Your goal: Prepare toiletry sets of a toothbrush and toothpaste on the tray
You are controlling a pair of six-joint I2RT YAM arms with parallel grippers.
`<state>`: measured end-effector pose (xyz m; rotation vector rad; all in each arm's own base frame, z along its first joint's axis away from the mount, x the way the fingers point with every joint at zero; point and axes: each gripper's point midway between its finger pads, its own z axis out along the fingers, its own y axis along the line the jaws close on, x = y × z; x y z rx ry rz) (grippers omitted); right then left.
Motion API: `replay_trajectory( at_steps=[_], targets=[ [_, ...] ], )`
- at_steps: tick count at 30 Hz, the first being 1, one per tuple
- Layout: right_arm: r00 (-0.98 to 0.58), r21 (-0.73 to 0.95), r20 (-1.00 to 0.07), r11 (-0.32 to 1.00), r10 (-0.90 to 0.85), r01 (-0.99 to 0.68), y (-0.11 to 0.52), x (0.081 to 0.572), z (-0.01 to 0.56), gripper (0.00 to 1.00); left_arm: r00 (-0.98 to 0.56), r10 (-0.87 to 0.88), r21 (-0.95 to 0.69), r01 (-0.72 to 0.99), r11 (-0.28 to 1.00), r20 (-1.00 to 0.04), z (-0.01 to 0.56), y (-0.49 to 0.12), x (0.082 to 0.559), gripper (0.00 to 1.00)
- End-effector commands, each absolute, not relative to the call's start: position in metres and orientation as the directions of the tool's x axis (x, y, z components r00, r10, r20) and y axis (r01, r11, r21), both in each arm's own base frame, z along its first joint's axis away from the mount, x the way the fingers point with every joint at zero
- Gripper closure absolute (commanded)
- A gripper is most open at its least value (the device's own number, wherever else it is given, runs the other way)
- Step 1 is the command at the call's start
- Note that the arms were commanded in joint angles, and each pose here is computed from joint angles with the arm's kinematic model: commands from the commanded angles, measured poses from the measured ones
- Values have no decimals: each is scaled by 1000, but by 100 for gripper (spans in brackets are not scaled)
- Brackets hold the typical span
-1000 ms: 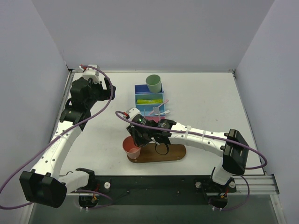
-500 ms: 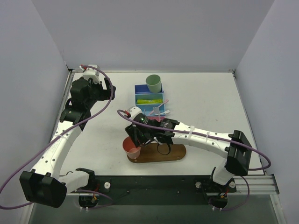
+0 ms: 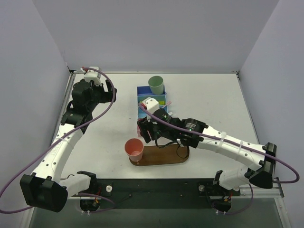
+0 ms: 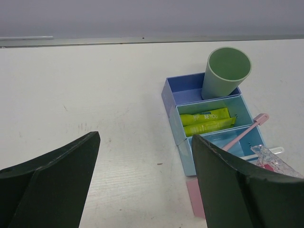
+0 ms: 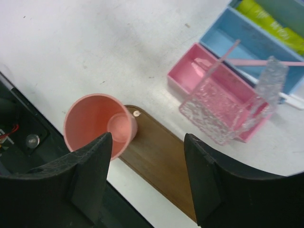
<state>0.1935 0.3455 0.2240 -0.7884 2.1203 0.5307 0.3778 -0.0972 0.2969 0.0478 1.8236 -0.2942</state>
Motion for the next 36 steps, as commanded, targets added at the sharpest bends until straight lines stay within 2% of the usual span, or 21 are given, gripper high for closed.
replay_trajectory(
  at_steps=[1,5,12,20,36],
  targets=[
    [-446,1,-836,811,-320,-584,298,226,253,43,-202,-149,-185,174,967,-968,318,-92,376,12],
    [-539,28,-802,885,-258,-465,253,264,234,43,-191,-135,-170,181,969,-972,320,-96,374,12],
    [-598,-3,-755,913,-270,-408,240,291,207,46,-192,-105,-143,196,970,-976,318,-102,374,12],
    [-633,28,-733,919,-249,-394,254,295,183,49,-200,-76,-122,232,965,-977,315,-119,369,13],
    [-584,50,-795,942,-164,-332,270,303,163,61,-208,-48,-101,253,962,-977,310,-129,367,14]
  ],
)
